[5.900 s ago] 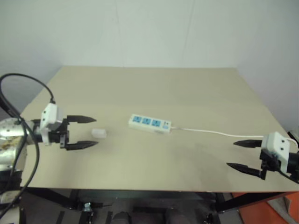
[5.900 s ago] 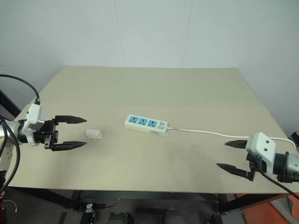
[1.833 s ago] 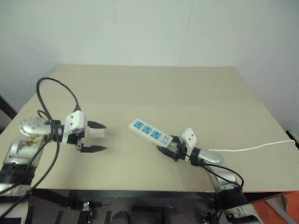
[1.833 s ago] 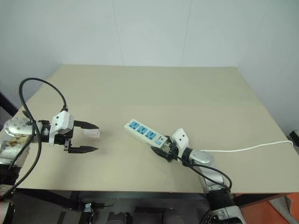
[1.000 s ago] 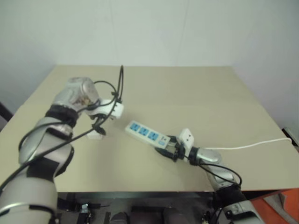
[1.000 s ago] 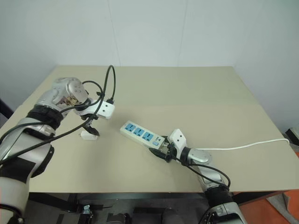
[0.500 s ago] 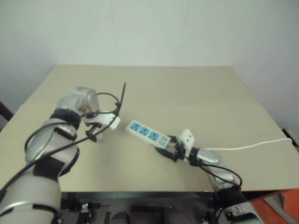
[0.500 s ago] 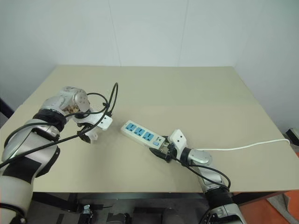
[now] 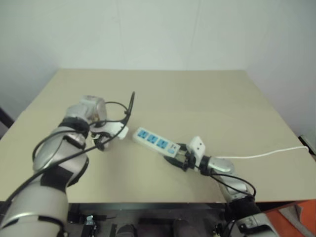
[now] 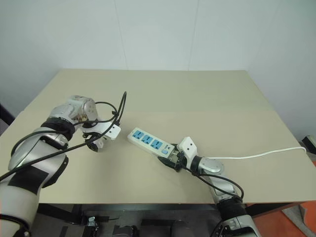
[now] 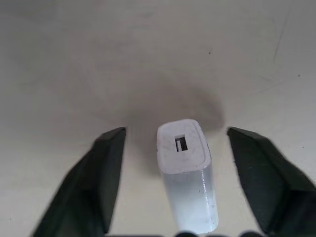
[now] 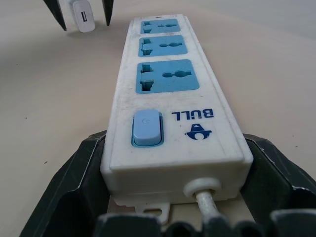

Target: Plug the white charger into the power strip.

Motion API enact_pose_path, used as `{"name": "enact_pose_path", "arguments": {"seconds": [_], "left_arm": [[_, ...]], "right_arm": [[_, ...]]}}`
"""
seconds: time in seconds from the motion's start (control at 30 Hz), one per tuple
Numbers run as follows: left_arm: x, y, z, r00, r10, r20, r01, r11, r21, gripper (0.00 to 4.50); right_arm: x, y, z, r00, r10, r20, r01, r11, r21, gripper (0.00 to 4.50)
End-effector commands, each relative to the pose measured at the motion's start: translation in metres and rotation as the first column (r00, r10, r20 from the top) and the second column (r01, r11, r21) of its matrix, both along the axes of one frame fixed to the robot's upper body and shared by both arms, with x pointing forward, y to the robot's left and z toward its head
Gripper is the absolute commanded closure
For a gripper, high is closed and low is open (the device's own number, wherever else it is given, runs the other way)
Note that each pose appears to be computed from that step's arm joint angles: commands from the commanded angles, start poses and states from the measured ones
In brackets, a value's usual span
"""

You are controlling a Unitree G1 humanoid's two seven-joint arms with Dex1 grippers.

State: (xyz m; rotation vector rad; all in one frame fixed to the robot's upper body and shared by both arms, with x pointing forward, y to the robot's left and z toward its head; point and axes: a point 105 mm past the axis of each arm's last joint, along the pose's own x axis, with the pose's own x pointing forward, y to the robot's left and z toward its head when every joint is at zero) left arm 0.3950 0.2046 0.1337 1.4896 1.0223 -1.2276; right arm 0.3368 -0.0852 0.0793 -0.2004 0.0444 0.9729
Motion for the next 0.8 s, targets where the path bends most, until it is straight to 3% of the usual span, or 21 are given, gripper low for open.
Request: {"name": "enact_pose_path", "arguments": {"seconds": [0.03, 0.13, 0.27, 0.4, 0.5, 0.6, 0.67, 0.8], "left_arm": [[0.003, -0.001, 0.002, 1.0, 0.012, 0.017, -0.012, 1.0, -0.004, 2.45], [0.003, -0.003, 0.003, 1.0, 0.005, 0.018, -0.005, 1.0, -0.004, 3.42], [0.005, -0.012, 0.014, 0.997, -0.045, 0.055, 0.049, 0.996, -0.072, 3.47], [0.006, -0.044, 0.059, 0.991, -0.073, 0.112, 0.108, 0.933, -0.344, 3.47], [-0.002, -0.071, 0.096, 0.981, -0.109, 0.16, 0.186, 0.755, -0.629, 3.47], [-0.012, -0.087, 0.127, 0.982, -0.09, 0.166, 0.188, 0.41, -0.893, 3.47], [-0.017, -0.086, 0.126, 0.992, -0.083, 0.098, 0.115, 0.234, -0.965, 3.47], [-0.038, -0.083, 0.103, 0.988, -0.156, 0.016, 0.029, 0.078, -0.996, 3.47]], "right_arm": [[-0.005, -0.003, -0.017, 0.999, 0.003, -0.043, -0.005, 0.998, -0.056, 1.09], [-0.005, -0.003, -0.017, 0.999, 0.003, -0.042, -0.005, 0.998, -0.057, 1.09], [-0.006, -0.002, -0.014, 0.999, 0.028, -0.04, -0.031, 0.998, -0.053, 1.09], [-0.008, 0.0, -0.009, 0.992, 0.118, -0.04, -0.12, 0.991, -0.065, 1.09], [-0.007, 0.002, -0.002, 0.977, 0.21, -0.033, -0.211, 0.977, -0.04, 1.09], [-0.004, 0.008, -0.001, 0.955, 0.295, -0.024, -0.296, 0.952, -0.079, 1.09], [0.0, 0.015, 0.001, 0.939, 0.344, -0.018, -0.345, 0.934, -0.096, 1.09], [0.002, 0.025, 0.001, 0.901, 0.432, -0.032, -0.433, 0.895, -0.106, 1.09]]}}
